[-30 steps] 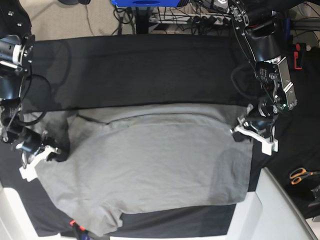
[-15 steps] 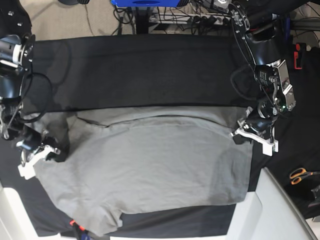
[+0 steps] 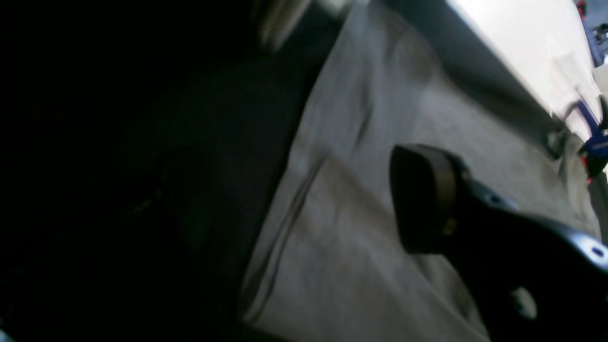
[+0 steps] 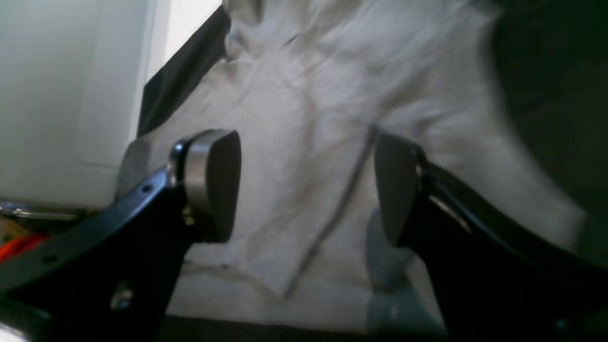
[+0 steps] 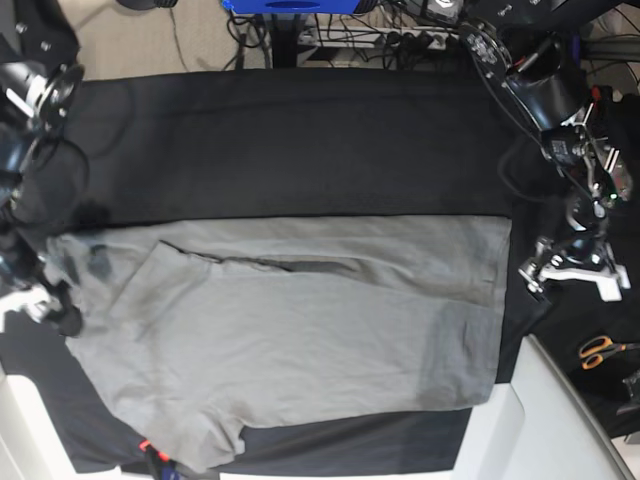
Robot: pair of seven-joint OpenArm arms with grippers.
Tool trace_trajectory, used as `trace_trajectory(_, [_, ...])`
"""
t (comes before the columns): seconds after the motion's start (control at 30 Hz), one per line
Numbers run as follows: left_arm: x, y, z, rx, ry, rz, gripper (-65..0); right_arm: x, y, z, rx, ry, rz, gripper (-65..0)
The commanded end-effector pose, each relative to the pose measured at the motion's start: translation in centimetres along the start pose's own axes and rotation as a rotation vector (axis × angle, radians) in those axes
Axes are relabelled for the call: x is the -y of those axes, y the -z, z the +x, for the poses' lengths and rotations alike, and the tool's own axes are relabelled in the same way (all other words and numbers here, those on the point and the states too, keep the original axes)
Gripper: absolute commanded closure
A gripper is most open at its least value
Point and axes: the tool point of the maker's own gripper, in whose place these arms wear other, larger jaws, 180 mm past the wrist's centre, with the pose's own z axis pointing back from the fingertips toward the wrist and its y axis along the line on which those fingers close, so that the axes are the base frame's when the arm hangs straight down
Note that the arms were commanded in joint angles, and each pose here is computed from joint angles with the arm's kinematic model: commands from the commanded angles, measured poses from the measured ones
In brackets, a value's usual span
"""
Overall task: Fold the T-shirt properly
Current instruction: 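Open both grippers and raise them off the shirt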
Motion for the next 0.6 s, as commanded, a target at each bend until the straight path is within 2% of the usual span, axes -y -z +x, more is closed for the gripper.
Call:
trace_trajectory(0.0, [0.0, -1.0, 1.6, 0.05, 0.036, -0.006, -55.8, -0.4, -0.9, 2.2, 0.056, -0.025, 0.01, -39.0])
trace_trajectory(0.1, [-0.8, -4.2, 1.2, 0.06, 0.13, 0.021, -56.1, 1.2, -4.4, 0.6, 0.061, -0.008, -0.059, -38.6])
trace_trajectory(0.23, [-0.7, -8.2, -1.4, -0.018, 0.301, 0.013, -56.3, 4.4, -7.7, -3.1, 0.079, 0.187, -0.22, -38.7])
trace_trajectory(0.3, [-0.9, -8.7, -2.8, -0.077, 0.353, -0.003, -56.3, 5.0, -7.9, -4.8, 0.058, 0.238, -0.25, -38.9])
trace_trajectory(0.4, [-1.7, -8.5, -4.9, -0.126, 0.292, -0.011, -55.8, 5.3, -6.9, -7.6, 0.017, 0.33, -0.251, -38.7])
trace_trajectory(0.57, [-2.7, -8.5, -7.3, -0.158, 0.112, -0.033, -55.6, 7.4, -5.8, -9.4, 0.031, 0.425, -0.271, -38.6])
